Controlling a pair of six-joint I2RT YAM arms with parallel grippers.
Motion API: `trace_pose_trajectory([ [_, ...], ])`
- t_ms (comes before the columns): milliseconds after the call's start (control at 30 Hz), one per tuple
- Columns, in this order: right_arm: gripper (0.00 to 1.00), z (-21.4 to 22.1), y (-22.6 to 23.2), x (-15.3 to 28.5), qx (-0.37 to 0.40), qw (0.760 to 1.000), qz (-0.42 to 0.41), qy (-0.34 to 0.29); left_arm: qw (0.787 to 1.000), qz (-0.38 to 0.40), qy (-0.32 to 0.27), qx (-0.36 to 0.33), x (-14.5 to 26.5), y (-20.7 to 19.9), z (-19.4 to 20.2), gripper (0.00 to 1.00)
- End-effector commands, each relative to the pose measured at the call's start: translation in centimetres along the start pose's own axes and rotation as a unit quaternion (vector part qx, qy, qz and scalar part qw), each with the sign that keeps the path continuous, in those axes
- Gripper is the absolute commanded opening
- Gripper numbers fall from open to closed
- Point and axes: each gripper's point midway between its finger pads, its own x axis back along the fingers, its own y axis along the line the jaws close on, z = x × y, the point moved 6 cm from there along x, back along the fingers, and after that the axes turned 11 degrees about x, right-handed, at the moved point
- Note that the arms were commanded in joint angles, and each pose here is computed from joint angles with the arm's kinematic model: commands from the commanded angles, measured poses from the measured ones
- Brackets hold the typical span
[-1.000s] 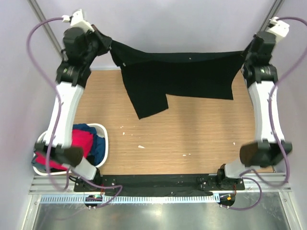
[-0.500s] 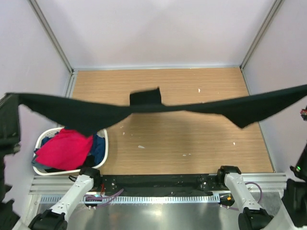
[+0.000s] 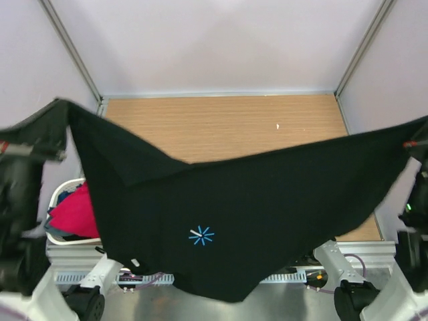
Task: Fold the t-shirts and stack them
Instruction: Flatten the tshirt out
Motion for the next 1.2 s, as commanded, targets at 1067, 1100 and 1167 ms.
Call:
trace_pose_trajectory([
  [1067, 0.01, 56.9, 5.5, -33.3, 0.209, 0.886, 0.127, 0.393, 0.873, -0.368, 0.319, 0.035, -27.8, 42.2, 44.2, 0.00],
  [1100, 0.01, 56.9, 5.5, -33.6, 0.212, 0.887, 0.126, 0.391, 0.874, -0.365, 0.320, 0.031, -27.8, 42.1, 44.4, 0.00],
  [1167, 0.01, 57.4, 5.5, -34.1, 0.220, 0.886, 0.120, 0.389, 0.877, -0.364, 0.314, 0.023, -28.0, 42.1, 44.3, 0.00],
])
